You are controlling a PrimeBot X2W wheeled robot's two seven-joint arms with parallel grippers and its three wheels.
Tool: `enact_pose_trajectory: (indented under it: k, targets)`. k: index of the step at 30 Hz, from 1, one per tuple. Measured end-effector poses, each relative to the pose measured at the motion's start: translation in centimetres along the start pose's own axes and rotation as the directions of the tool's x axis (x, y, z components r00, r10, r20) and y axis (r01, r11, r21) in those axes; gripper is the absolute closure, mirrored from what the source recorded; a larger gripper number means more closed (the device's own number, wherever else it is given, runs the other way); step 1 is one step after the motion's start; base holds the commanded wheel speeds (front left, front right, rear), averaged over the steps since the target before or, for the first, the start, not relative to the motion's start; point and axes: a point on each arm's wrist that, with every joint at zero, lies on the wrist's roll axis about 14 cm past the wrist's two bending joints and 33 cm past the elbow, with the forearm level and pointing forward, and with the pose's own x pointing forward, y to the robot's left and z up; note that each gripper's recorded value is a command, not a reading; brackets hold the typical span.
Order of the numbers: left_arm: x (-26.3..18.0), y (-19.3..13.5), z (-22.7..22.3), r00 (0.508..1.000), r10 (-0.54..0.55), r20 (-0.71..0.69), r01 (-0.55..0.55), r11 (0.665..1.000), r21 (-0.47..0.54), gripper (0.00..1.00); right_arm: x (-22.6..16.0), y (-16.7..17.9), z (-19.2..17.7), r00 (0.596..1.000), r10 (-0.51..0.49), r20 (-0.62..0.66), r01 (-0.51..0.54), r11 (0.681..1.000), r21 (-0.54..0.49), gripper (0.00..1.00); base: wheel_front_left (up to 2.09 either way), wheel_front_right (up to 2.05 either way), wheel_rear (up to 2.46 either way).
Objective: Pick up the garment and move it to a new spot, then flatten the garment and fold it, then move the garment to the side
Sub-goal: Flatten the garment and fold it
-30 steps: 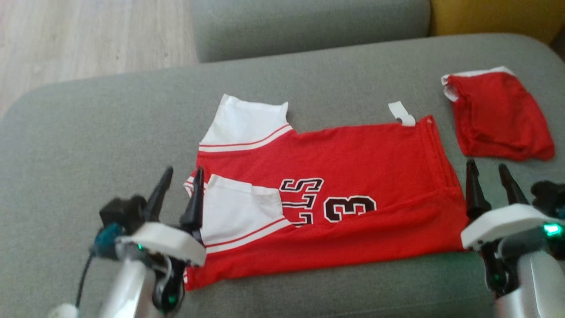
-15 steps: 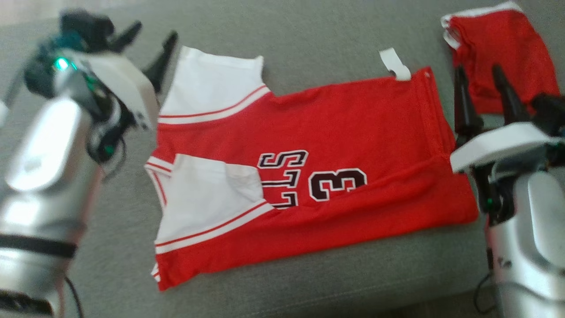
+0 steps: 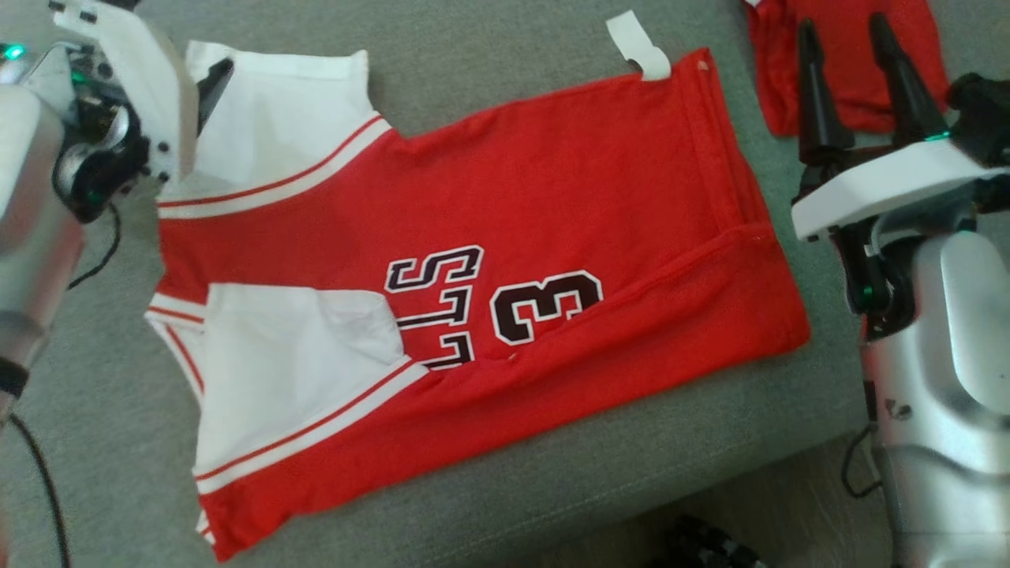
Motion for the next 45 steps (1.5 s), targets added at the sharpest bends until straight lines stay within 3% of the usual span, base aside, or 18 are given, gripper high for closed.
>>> enact_pose_trajectory:
  k: [5,16,20,21,22,23,27,38,45]
  targets:
    - [1.5,-0.2,-2.1,0.997,-0.019,-0.069,0.019,1.000,0.001,0.00,0.0,-0.5,-0.7,1.000,-0.010,-0.017,0.010,1.000,-0.006,0.00,0.00,0.00,0.00]
    - [2.4,1.8,-1.9,0.998,0.022,-0.060,-0.021,1.000,0.015,0.00,0.2,-0.7,-1.6,0.999,-0.015,-0.041,0.015,1.000,-0.011,0.00,0.00,0.00,0.00]
    - [2.6,1.3,-2.0,0.998,-0.008,-0.062,0.004,0.998,-0.066,0.00,0.4,-0.6,-1.9,0.999,-0.012,-0.046,0.011,1.000,-0.010,0.00,0.00,0.00,0.00]
    - [2.6,1.0,-2.1,0.997,-0.020,-0.070,0.014,0.996,-0.085,0.23,0.4,-0.6,-1.9,0.999,-0.010,-0.047,0.010,1.000,-0.009,0.00,0.00,0.00,0.00]
    - [2.6,0.7,-2.1,0.997,-0.033,-0.074,0.025,0.995,-0.096,0.78,0.5,-0.5,-1.9,0.999,-0.007,-0.048,0.007,1.000,-0.008,0.00,0.00,0.00,0.00]
    - [2.5,0.2,-2.1,0.996,-0.048,-0.079,0.039,0.994,-0.101,1.00,0.5,-0.4,-2.0,0.999,-0.006,-0.049,0.005,1.000,-0.007,0.00,0.00,0.00,0.00]
    - [1.6,-1.2,-1.2,0.995,-0.091,-0.042,0.086,0.990,-0.113,1.00,0.8,-0.5,-1.9,0.999,-0.005,-0.051,0.005,1.000,-0.004,0.00,0.00,0.00,0.00]
    - [-4.2,-1.6,3.0,0.967,-0.059,0.248,0.088,0.990,-0.108,1.00,1.5,0.7,-0.4,0.997,0.048,-0.055,-0.050,0.998,-0.027,0.00,0.00,0.00,0.00]
    - [-8.5,-2.6,2.5,0.943,-0.061,0.328,0.094,0.992,-0.088,1.00,2.1,2.0,-2.8,0.977,0.108,-0.185,-0.120,0.991,-0.056,0.00,0.00,0.00,0.00]
